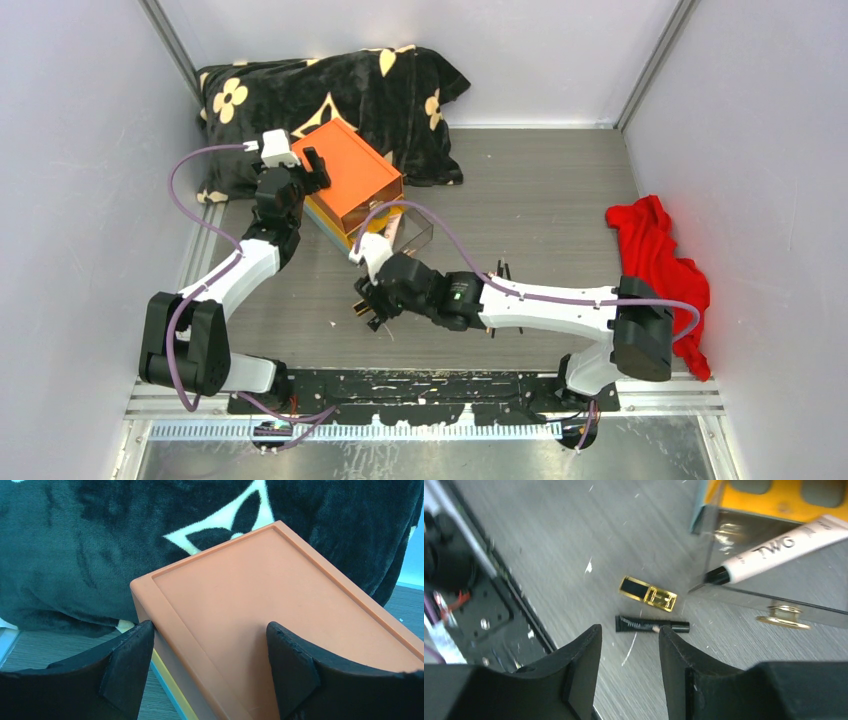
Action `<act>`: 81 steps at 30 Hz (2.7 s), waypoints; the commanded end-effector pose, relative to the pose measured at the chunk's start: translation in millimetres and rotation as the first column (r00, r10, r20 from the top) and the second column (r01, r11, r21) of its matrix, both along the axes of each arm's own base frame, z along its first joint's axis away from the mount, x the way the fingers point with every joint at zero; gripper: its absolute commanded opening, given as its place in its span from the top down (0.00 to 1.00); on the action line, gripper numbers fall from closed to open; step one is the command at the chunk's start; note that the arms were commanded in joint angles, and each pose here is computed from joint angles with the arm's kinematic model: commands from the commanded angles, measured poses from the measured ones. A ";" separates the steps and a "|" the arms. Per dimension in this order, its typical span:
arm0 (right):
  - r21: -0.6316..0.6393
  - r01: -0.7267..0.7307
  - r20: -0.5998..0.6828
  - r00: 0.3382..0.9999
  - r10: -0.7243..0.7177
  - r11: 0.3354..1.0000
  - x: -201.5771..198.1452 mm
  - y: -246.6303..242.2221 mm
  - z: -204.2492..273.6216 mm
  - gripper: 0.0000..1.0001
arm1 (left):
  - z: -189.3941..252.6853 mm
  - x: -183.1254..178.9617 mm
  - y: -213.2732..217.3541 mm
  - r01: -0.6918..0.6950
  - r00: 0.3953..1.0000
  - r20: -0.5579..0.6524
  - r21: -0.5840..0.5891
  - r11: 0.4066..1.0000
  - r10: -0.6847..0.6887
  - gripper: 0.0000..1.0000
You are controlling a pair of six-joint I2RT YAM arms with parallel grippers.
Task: Organize the makeup
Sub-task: Place the makeup in the drawer, then pick up the lipstick at the center of the board.
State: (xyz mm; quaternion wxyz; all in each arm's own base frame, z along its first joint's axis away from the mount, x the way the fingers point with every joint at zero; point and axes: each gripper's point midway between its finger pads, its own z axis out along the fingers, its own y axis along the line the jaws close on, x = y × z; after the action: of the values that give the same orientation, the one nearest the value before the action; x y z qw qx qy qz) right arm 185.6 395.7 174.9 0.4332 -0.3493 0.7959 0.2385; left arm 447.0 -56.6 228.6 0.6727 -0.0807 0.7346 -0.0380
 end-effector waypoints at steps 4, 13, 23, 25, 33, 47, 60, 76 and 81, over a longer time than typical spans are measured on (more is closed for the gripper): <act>-0.210 -0.363 0.062 0.921 0.383 0.908 -30.9 1.7 -5.7 0.49 | -123.6 -44.7 -24.1 0.185 0.897 -0.418 0.059 0.981 -0.143 0.22; -0.390 -0.475 0.051 0.844 0.534 0.789 -22.8 16.9 -38.7 0.41 | -123.6 -44.5 -23.9 0.184 0.898 -0.417 0.061 0.981 -0.143 0.22; -0.325 -0.552 0.079 0.793 0.604 0.768 -0.7 35.7 -60.6 0.40 | -123.2 -44.5 -23.0 0.179 0.899 -0.415 0.060 0.982 -0.139 0.22; -0.315 -0.560 0.079 0.789 0.609 0.766 5.9 39.1 -63.9 0.40 | -123.2 -44.8 -23.5 0.181 0.899 -0.416 0.060 0.982 -0.141 0.22; -0.316 -0.613 0.029 0.757 0.653 0.724 22.1 53.7 -89.2 0.41 | -123.6 -44.4 -23.2 0.180 0.898 -0.417 0.061 0.982 -0.139 0.22; -0.311 -0.642 -0.015 0.741 0.672 0.701 24.8 55.1 -111.2 0.41 | -123.2 -44.2 -23.3 0.180 0.898 -0.417 0.062 0.982 -0.138 0.22; -0.315 -0.644 -0.083 0.751 0.655 0.698 22.8 54.5 -137.7 0.54 | -123.3 -44.2 -23.0 0.179 0.898 -0.417 0.061 0.982 -0.138 0.22; -0.303 -0.589 0.042 0.777 0.628 0.749 -7.0 49.8 -48.2 0.88 | -123.5 -44.3 -22.6 0.177 0.898 -0.417 0.062 0.982 -0.136 0.22; -0.230 -0.579 0.126 0.780 0.614 0.782 -16.1 47.5 14.9 0.88 | -123.6 -44.4 -23.0 0.178 0.899 -0.417 0.061 0.982 -0.137 0.22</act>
State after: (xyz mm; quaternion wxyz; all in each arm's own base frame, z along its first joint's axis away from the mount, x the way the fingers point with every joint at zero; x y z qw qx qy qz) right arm 168.0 439.6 112.7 0.3091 -0.6728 0.6317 0.2298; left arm 447.0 -56.4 228.5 0.6726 -0.0809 0.7347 -0.0376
